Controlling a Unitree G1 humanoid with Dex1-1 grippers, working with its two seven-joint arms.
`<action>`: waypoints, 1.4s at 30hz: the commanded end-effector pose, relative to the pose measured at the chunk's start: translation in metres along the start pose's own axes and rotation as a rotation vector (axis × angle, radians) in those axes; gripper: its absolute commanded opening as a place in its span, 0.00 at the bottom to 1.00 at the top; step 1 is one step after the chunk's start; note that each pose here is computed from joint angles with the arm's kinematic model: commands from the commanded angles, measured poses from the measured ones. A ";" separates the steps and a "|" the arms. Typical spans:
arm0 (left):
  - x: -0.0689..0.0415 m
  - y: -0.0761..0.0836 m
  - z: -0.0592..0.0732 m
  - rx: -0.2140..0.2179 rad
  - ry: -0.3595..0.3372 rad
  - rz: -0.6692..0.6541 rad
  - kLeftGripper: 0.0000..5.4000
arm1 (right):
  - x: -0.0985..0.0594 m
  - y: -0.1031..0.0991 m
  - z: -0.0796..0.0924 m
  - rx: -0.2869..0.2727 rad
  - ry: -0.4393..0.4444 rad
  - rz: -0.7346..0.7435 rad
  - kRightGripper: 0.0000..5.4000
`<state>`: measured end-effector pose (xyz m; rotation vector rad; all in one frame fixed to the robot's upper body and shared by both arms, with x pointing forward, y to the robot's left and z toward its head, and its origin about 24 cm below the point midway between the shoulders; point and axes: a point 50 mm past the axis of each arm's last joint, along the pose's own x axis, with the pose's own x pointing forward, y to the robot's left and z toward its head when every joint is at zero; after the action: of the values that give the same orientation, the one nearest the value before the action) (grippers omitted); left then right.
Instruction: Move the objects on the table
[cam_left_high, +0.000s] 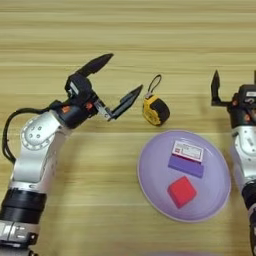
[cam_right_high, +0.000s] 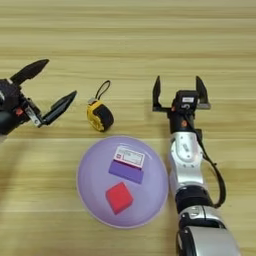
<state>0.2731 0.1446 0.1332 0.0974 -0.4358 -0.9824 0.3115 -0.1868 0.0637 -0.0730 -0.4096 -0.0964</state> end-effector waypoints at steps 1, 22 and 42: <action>0.006 -0.004 0.000 -0.079 0.031 -0.140 1.00 | -0.002 0.001 0.000 -0.002 0.004 0.000 1.00; 0.020 -0.086 -0.044 -0.254 0.486 -0.631 1.00 | -0.003 -0.006 0.002 -0.019 0.001 0.002 1.00; 0.018 -0.093 -0.052 -0.095 0.578 -0.808 1.00 | -0.002 -0.002 0.004 -0.016 -0.005 0.005 1.00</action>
<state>0.2263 0.0733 0.0625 0.4314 0.2321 -1.6860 0.3086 -0.1889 0.0669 -0.0881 -0.4199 -0.0968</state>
